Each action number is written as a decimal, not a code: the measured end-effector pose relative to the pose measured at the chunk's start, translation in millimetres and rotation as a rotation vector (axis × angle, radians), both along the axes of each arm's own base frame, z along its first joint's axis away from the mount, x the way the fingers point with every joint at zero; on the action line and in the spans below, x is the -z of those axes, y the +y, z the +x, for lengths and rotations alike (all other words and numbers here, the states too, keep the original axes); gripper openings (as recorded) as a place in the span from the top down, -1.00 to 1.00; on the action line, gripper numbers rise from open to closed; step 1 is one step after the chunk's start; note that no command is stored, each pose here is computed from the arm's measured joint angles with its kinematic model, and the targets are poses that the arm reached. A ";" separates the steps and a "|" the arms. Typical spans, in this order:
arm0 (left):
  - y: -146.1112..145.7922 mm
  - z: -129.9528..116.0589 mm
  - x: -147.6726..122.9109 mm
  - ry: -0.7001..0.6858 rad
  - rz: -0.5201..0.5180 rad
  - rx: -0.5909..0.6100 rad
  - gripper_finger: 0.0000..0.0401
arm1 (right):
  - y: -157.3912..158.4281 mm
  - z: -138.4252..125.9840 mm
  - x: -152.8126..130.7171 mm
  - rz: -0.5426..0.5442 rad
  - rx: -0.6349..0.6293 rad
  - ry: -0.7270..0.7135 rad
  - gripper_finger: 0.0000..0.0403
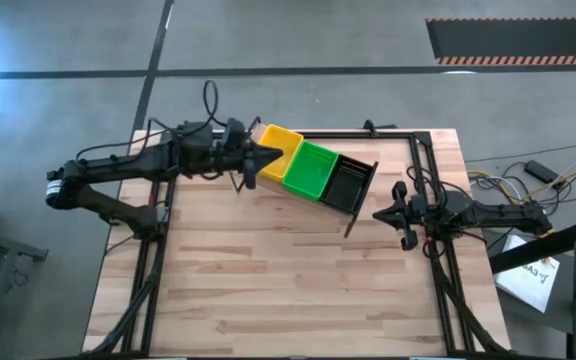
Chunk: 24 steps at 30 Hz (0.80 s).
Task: Stack baskets on shelf by color
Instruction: Return to Home Position
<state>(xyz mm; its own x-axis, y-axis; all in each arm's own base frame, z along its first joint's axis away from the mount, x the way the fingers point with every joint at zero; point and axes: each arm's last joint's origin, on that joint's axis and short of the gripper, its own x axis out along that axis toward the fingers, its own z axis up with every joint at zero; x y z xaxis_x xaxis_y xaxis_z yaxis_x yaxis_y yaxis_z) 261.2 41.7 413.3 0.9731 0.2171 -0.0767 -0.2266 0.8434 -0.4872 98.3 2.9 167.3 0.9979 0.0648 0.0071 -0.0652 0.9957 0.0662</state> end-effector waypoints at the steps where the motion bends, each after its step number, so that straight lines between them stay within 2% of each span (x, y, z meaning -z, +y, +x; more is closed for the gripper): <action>1: -0.6 -3.5 -1.2 0.006 0.053 0.010 0.99 | -0.1 0.2 0.1 0.001 0.002 0.002 0.96; 5: -4.3 -28.5 -2.1 0.075 0.198 0.035 0.99 | 0.0 1.0 1.2 0.001 0.000 0.014 0.96; 10: -8.2 -66.4 13.0 0.115 0.256 0.037 0.99 | 0.0 0.8 1.0 0.002 0.000 0.012 0.96; 14: -11.4 -96.9 42.5 0.101 0.321 0.024 0.99 | 0.0 0.9 1.1 0.002 0.000 0.014 0.96; 19: -13.0 -126.8 85.8 0.080 0.474 -0.011 0.99 | 0.0 0.9 1.1 0.002 0.000 0.014 0.96; 24: -16.2 -143.5 138.7 0.118 0.450 -0.003 0.99 | 0.0 1.0 1.2 0.003 -0.001 0.014 0.96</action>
<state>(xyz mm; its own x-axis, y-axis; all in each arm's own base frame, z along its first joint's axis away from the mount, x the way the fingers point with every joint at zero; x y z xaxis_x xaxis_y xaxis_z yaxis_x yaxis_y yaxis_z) 117.7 25.5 274.6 0.9628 0.2565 -0.0843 -0.2608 0.9644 -0.0435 99.2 3.0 166.1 0.9978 0.0654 -0.0063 -0.0648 0.9954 0.0699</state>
